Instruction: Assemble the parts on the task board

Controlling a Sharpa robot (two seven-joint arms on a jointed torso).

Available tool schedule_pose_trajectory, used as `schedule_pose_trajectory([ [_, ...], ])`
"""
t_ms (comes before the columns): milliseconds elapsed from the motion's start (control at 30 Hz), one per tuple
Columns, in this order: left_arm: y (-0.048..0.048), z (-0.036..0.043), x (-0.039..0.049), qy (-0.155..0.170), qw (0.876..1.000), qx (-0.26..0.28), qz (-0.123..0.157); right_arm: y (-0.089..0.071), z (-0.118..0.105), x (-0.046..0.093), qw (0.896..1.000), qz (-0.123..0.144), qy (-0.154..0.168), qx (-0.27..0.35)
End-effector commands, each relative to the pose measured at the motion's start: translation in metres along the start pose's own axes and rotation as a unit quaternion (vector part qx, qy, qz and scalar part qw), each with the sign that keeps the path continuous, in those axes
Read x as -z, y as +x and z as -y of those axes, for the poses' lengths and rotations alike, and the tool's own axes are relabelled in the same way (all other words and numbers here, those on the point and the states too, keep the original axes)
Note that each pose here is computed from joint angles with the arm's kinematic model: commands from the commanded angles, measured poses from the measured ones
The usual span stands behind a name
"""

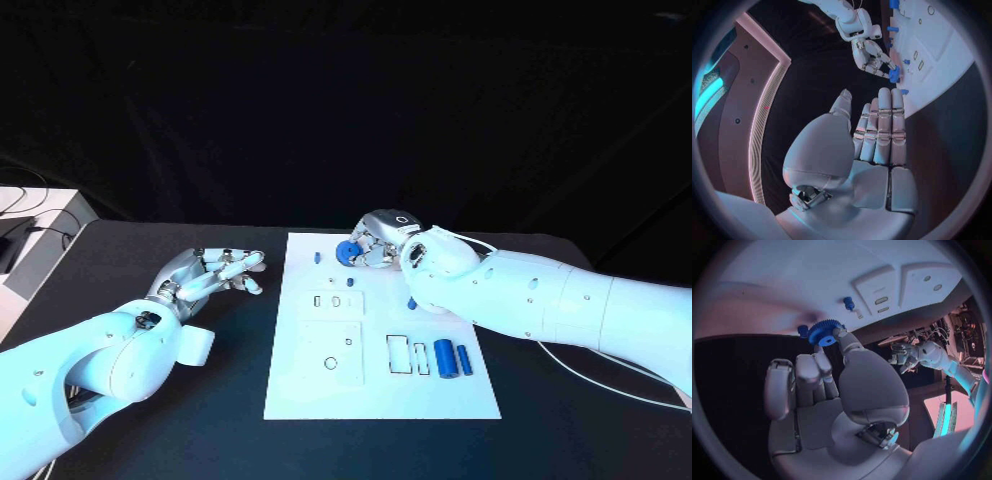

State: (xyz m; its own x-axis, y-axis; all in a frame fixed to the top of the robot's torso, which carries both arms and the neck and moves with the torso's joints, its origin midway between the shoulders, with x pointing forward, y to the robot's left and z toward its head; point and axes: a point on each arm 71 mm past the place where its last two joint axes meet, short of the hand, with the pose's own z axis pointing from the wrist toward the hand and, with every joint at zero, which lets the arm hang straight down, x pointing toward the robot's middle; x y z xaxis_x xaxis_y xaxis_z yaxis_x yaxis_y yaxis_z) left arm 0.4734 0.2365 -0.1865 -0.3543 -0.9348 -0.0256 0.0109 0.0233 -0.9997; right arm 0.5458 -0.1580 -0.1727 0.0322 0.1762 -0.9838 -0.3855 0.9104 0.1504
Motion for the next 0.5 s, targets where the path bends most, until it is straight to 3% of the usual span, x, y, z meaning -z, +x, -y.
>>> schedule_pose_trajectory([
  [33, 0.0029, 0.0014, 0.0001, 0.007, 1.0, 0.002, -0.01, 0.0017, 0.0017, -0.0014, 1.0, -0.004, 0.007, 0.014],
  [500, 0.0025, 0.0015, 0.0004, 0.007, 1.0, 0.002, -0.01, 0.0088, 0.004, -0.0029, 0.999, -0.019, 0.013, 0.023],
])
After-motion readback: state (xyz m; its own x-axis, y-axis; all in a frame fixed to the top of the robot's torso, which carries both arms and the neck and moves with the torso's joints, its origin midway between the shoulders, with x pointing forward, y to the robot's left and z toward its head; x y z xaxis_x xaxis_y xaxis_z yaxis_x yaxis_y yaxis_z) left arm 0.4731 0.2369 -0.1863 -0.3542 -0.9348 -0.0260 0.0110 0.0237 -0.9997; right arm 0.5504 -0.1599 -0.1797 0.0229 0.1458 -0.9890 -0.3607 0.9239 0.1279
